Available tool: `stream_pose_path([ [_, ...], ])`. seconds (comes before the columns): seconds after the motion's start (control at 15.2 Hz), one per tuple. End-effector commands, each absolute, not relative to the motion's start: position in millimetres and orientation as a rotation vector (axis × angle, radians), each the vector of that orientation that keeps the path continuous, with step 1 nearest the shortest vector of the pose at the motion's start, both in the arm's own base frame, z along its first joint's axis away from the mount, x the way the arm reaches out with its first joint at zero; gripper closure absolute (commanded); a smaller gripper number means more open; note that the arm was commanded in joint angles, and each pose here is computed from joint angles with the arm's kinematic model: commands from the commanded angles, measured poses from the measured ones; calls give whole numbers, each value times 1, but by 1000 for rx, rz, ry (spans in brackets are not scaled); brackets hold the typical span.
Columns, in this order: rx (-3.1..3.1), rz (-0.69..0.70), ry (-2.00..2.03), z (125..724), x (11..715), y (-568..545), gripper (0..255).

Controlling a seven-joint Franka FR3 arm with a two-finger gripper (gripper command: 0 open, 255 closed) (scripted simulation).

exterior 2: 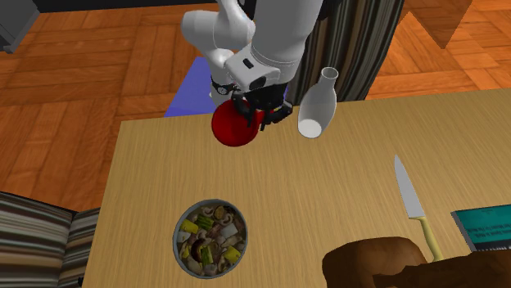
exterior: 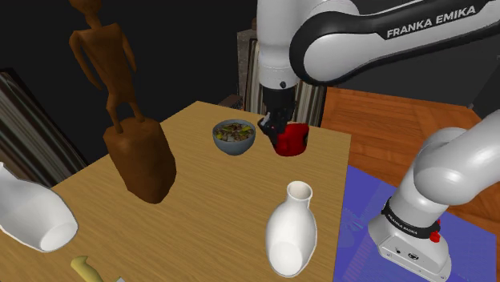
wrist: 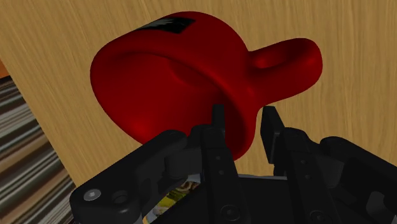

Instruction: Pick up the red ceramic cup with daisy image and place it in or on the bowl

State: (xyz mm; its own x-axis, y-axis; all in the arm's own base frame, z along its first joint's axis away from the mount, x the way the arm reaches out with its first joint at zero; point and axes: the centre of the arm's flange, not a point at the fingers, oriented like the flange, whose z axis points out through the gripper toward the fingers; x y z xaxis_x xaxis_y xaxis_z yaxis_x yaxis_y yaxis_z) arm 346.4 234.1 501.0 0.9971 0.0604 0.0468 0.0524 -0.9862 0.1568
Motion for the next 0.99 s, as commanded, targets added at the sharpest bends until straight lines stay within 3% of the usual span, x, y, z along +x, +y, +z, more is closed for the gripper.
stream_pose_path([
  [0.0,2984,79,85,502,376,233,255],
  [0.92,2984,79,85,505,561,229,255],
])
